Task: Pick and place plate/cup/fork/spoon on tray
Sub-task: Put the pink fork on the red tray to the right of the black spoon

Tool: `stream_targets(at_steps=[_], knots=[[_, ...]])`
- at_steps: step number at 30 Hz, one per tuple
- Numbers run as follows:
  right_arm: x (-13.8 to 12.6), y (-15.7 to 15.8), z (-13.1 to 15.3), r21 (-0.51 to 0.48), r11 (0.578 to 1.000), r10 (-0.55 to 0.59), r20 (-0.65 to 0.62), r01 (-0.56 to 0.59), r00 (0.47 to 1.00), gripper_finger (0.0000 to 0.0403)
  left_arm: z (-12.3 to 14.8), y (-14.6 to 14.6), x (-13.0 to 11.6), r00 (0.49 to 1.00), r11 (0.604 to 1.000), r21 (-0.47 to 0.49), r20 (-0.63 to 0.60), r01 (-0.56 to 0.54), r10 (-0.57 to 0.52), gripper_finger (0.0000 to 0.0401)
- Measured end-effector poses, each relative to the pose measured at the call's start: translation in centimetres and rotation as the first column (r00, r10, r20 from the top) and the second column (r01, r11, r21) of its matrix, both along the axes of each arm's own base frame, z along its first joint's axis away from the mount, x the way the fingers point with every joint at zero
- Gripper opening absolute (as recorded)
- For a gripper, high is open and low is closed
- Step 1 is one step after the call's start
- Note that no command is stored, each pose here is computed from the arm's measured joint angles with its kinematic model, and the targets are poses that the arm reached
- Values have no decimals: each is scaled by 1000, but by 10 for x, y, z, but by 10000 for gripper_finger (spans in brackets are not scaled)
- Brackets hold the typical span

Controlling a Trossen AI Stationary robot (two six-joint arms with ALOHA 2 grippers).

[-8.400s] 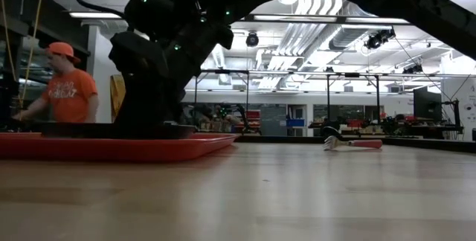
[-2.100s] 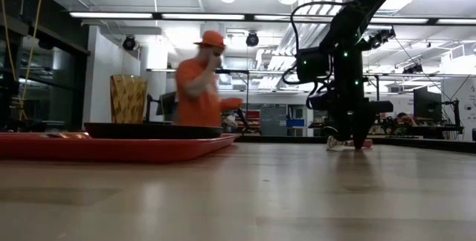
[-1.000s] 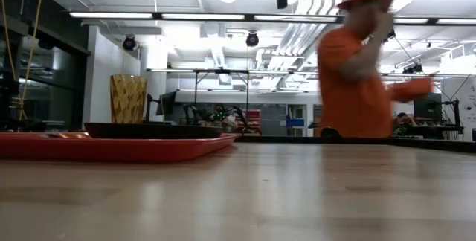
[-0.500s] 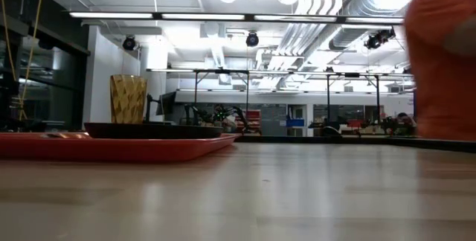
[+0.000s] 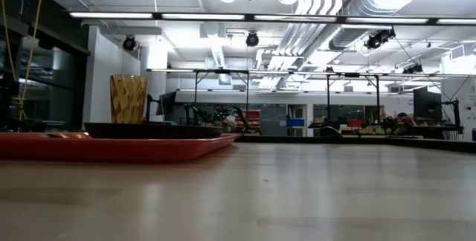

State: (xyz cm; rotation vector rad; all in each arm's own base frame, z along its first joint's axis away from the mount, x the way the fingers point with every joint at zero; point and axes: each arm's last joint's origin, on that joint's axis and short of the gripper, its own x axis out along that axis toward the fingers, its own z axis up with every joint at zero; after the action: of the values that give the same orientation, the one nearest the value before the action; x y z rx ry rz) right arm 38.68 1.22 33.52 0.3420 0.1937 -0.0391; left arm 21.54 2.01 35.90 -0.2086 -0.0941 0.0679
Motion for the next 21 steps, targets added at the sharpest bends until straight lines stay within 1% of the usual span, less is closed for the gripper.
stream_targets(at_steps=[3, 5, 7, 9, 10, 13, 15, 18, 21], knots=[[0, -4, -3, 56, 998, -24, -27, 25, 999, 40, -3, 1, -3, 998, 999, -18, -45, -35, 34, 5], [-4, -7, -2, 73, 996, -40, -55, 44, 998, 69, -4, 2, -10, 994, 996, -29, -72, -81, 78, 4], [-9, -10, 0, 73, 995, -61, -81, 67, 995, 100, -2, 2, -20, 988, 990, -34, -85, -136, 132, 2], [-15, -14, 0, 64, 994, -83, -120, 91, 989, 133, 0, 2, -33, 980, 983, -60, -107, -173, 166, 1], [-17, -16, 2, 65, 993, -87, -119, 95, 989, 148, 1, 2, -39, 978, 980, -74, -115, -185, 176, 1], [-30, -24, 15, 49, 993, -103, -121, 110, 987, 189, -2, 1, -55, 965, 966, -129, -173, -222, 199, 1], [-39, -29, 19, 37, 992, -118, -145, 124, 982, 209, -5, -3, -65, 954, 952, -177, -209, -251, 213, 1], [-47, -35, 19, 25, 988, -143, -200, 151, 969, 226, -18, -15, -70, 947, 926, -262, -241, -273, 211, 1], [-55, -38, 22, 11, 982, -182, -216, 188, 959, 230, -51, -33, -66, 945, 887, -354, -243, -295, 217, 1]])
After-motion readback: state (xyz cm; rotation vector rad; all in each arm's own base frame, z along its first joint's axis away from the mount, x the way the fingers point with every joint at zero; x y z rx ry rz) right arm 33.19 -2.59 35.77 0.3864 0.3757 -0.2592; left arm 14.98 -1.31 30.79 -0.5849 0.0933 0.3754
